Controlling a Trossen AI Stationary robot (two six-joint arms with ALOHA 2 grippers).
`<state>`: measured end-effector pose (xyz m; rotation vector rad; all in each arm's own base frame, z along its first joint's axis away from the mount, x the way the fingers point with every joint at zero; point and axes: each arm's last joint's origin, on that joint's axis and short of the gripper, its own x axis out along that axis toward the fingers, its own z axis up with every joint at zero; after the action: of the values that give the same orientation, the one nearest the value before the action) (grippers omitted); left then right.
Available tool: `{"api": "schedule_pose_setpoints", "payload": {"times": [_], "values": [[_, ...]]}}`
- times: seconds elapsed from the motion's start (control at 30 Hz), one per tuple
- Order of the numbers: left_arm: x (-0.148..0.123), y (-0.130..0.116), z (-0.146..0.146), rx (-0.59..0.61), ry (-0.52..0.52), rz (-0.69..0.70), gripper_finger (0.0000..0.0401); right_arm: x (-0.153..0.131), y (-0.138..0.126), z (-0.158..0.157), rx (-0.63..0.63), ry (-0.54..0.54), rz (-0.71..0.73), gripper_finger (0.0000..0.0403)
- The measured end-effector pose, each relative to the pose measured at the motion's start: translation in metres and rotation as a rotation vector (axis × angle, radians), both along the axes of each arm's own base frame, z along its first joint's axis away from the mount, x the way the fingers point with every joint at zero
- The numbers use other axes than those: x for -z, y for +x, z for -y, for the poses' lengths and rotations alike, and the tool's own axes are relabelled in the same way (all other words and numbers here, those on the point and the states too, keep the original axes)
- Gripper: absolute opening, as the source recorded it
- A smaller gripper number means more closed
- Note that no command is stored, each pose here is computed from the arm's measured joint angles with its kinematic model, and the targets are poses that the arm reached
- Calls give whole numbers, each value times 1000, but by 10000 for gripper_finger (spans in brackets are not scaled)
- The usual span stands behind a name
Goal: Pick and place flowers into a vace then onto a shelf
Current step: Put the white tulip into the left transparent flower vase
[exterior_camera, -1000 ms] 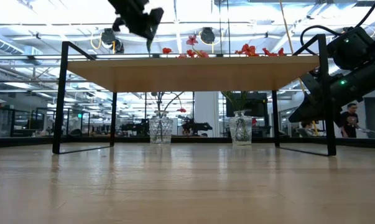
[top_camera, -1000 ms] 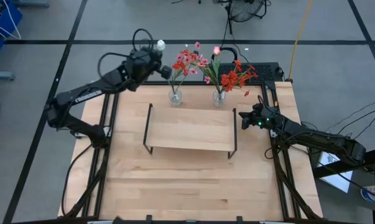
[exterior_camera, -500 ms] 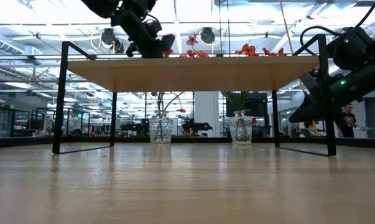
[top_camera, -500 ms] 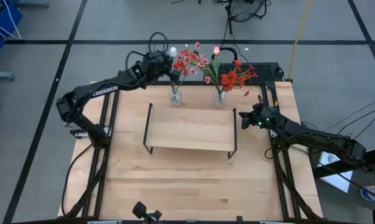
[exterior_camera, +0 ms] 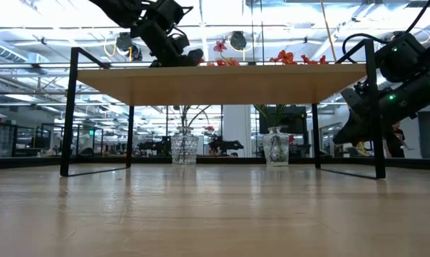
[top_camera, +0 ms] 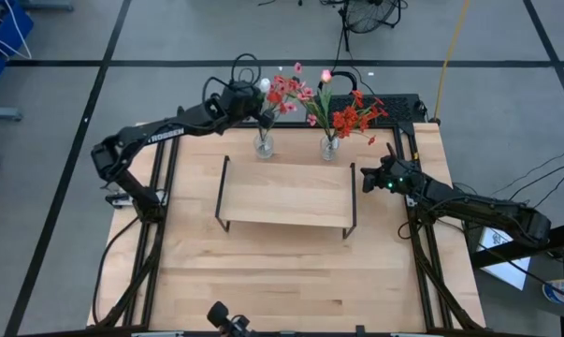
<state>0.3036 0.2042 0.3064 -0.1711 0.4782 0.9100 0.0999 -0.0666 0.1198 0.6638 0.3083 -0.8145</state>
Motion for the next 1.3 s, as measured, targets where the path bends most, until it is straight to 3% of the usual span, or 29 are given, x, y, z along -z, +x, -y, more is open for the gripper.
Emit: {"api": "schedule_pose_setpoints", "payload": {"times": [0.37, 0.53, 0.77, 0.9, 1.07, 1.3], "values": [[38, 14, 14, 31, -111, -75, 9, 3, 0, 0, 0, 14, -23, 2], [66, 14, 20, -34, -138, 34, 10, 3, 0, 0, -3, 19, -24, 2], [94, 12, 35, -13, -177, 129, 22, 3, 0, 0, 9, 36, -11, 2], [97, 13, 39, -81, -94, 110, 17, 3, 0, 0, 8, 33, -14, 2], [85, 21, 40, -8, 39, 165, 12, 3, 0, 0, 7, 34, -16, 2], [85, 19, 38, -81, 46, 166, 37, 4, 1, 0, 12, 44, -10, 2]]}}
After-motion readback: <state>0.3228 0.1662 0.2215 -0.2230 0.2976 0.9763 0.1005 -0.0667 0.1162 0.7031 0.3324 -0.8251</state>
